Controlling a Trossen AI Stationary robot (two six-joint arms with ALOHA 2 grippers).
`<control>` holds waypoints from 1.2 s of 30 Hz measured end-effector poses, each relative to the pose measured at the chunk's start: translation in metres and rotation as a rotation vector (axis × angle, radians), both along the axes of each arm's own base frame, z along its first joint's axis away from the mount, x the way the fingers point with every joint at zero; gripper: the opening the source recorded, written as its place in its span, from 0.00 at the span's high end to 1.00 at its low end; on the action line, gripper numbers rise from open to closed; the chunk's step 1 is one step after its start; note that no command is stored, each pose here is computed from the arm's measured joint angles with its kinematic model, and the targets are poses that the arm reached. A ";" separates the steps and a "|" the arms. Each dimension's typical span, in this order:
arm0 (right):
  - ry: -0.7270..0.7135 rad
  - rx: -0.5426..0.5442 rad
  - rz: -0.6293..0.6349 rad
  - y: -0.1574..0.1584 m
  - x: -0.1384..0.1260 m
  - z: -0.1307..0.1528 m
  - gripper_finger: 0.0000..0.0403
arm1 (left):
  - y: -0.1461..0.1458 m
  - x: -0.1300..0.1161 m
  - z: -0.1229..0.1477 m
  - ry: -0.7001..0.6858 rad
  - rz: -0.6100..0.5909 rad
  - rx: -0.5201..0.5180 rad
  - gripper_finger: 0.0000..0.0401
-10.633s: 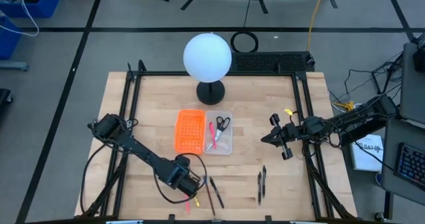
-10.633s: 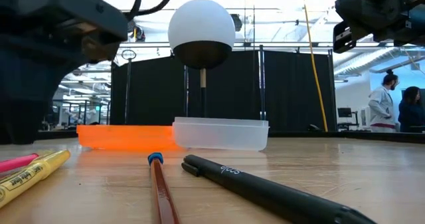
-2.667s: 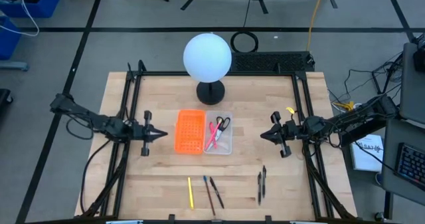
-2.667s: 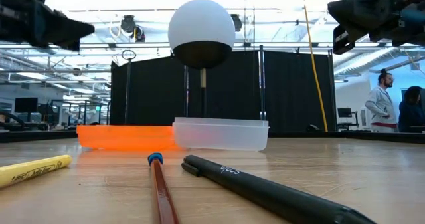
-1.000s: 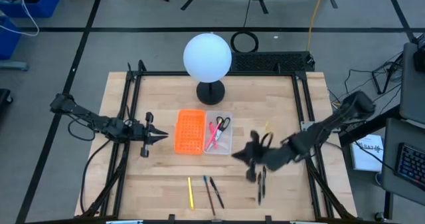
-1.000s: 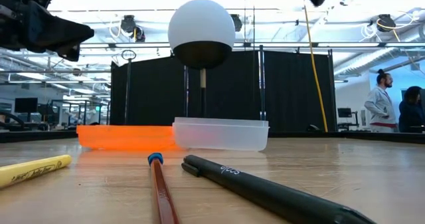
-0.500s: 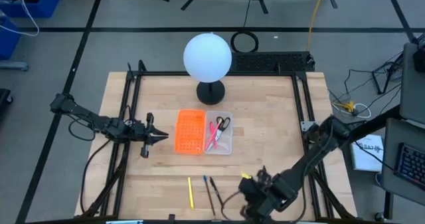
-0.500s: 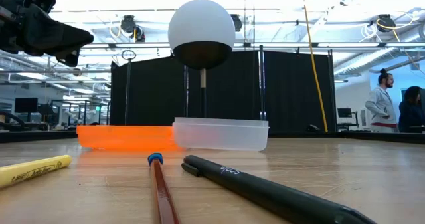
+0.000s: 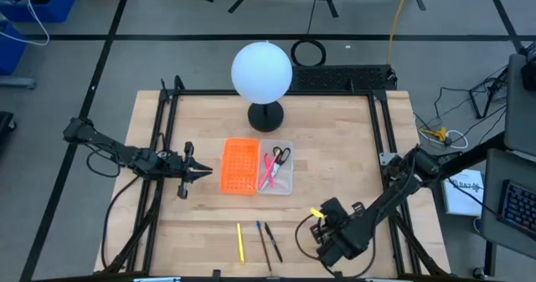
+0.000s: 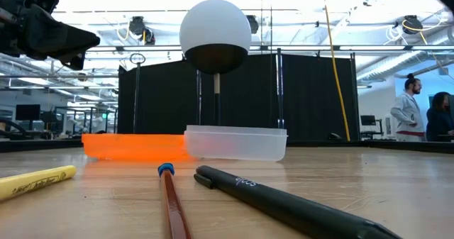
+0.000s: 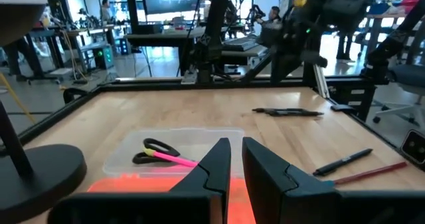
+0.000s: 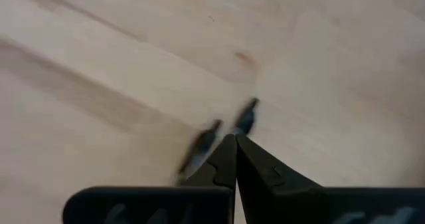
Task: Pick & place school supplies into a supply box
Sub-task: Put the right black pen into the orange supply box
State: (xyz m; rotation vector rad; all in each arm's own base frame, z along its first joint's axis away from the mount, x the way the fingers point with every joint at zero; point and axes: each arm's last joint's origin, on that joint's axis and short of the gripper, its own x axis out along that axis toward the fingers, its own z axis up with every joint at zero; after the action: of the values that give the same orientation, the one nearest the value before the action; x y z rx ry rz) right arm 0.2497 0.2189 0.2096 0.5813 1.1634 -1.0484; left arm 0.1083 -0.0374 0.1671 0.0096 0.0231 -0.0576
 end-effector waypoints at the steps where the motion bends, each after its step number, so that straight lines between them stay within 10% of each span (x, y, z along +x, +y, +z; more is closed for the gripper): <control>1: 0.031 0.008 -0.012 -0.003 -0.001 -0.005 1.00 | 0.000 0.000 0.000 0.000 0.000 0.002 0.88; 22: 0.066 0.078 -0.150 -0.029 0.010 -0.035 0.58 | 0.000 0.000 0.000 -0.001 0.002 0.004 0.88; 36: 0.147 0.122 -0.242 -0.039 -0.002 -0.061 0.57 | 0.000 0.000 0.000 -0.001 0.002 0.004 0.88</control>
State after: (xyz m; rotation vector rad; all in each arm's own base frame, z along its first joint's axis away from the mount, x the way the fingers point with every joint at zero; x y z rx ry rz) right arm 0.2478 0.1798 0.1484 0.7654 1.3153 -1.2489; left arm 0.1083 -0.0373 0.1671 0.0135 0.0226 -0.0552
